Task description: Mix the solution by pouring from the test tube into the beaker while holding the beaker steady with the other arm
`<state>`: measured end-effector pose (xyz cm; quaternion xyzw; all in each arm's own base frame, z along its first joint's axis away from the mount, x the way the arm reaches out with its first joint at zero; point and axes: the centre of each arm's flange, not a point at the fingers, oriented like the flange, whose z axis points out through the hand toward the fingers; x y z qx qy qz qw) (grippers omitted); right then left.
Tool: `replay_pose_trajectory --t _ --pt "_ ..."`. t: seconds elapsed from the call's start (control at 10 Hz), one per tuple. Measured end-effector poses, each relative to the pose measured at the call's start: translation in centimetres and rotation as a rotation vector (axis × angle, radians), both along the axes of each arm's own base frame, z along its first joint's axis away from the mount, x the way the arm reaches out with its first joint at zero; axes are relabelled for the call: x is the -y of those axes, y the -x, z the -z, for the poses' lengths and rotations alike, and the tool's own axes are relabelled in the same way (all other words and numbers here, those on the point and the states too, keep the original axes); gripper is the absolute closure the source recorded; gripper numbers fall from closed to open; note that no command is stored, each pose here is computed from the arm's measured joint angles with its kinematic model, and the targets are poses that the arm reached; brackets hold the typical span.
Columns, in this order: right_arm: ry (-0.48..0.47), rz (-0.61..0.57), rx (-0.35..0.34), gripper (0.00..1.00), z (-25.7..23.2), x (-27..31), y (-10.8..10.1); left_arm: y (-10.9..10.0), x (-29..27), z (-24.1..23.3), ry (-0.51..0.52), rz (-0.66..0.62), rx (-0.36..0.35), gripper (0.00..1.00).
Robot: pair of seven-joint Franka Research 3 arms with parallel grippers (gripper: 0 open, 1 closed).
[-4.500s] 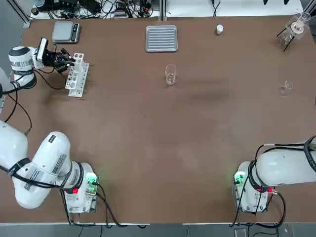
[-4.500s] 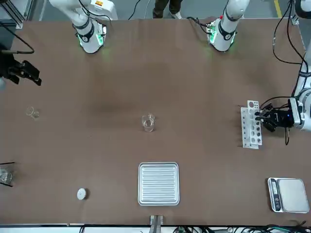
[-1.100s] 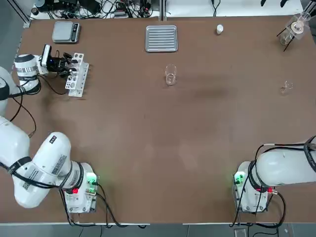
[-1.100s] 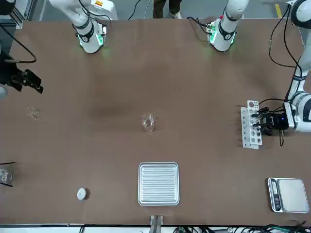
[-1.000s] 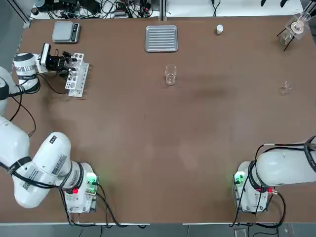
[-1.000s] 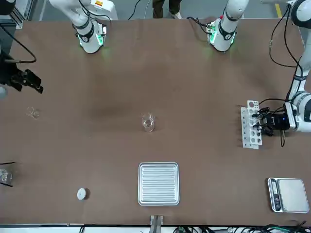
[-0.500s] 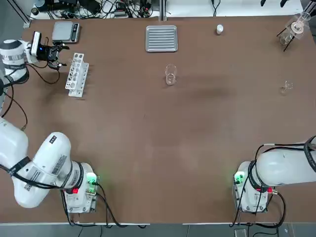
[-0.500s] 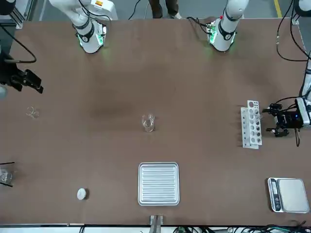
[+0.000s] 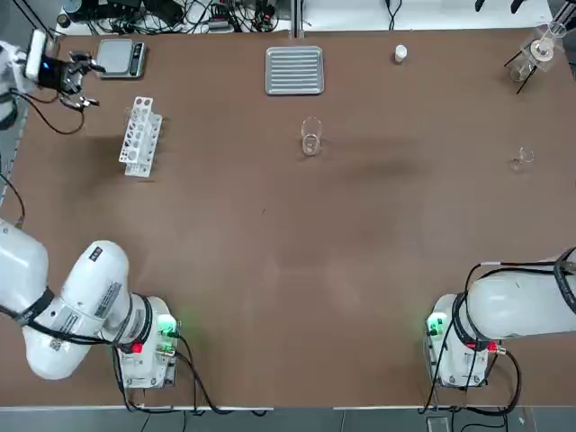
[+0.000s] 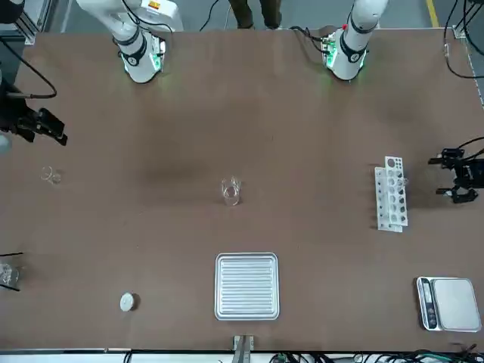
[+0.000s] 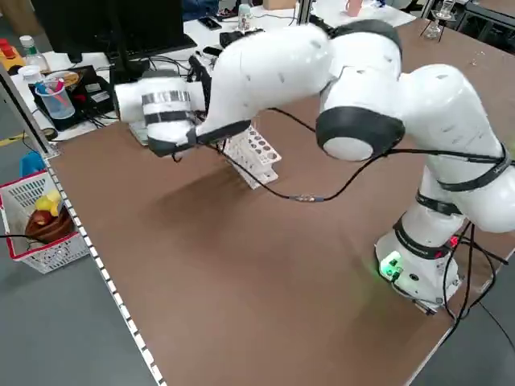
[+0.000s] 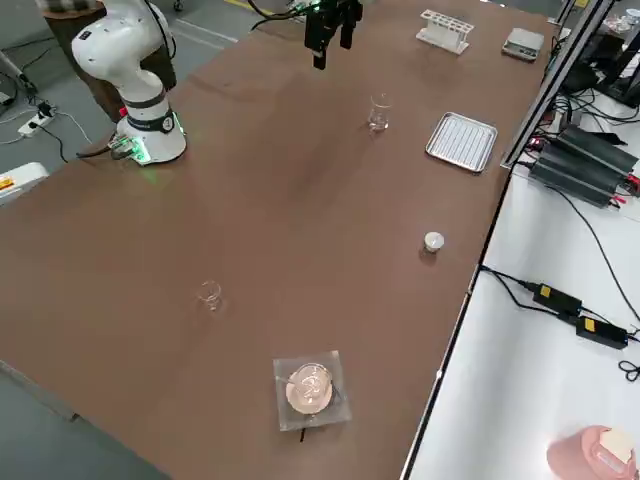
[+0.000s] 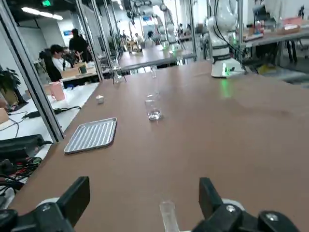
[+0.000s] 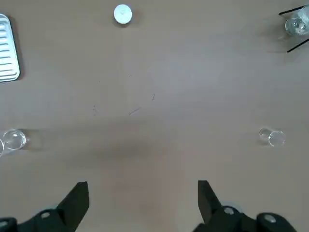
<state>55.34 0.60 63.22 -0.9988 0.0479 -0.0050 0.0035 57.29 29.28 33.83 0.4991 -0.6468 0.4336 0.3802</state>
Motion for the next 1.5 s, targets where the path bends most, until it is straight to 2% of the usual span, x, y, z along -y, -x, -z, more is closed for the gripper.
replay_pose_trajectory --t 0.2,0.4,0.8,1.1,1.4,1.5 --pt "0.000 -0.001 0.002 0.00 0.0 0.0 0.0 0.0 1.7 -7.6 -0.142 0.001 -0.024 0.00" --pt "0.000 0.000 0.003 0.00 0.0 0.0 0.0 -0.6 6.5 -13.9 -0.279 0.005 -0.085 0.00" --pt "0.000 0.000 0.002 0.00 0.0 0.0 0.0 -2.5 20.1 -21.0 -0.531 -0.081 -0.267 0.00" --pt "-0.001 0.001 0.003 0.00 0.0 0.0 0.0 -3.6 27.0 -22.6 -0.700 -0.286 -0.347 0.00" --pt "-0.004 0.001 0.005 0.00 0.0 0.0 -0.1 -1.9 29.5 -22.6 -0.812 -0.565 -0.502 0.00" --pt "-0.013 0.001 0.005 0.00 0.0 -0.1 -0.1 -1.7 30.2 -23.0 -0.850 -0.668 -0.517 0.00"
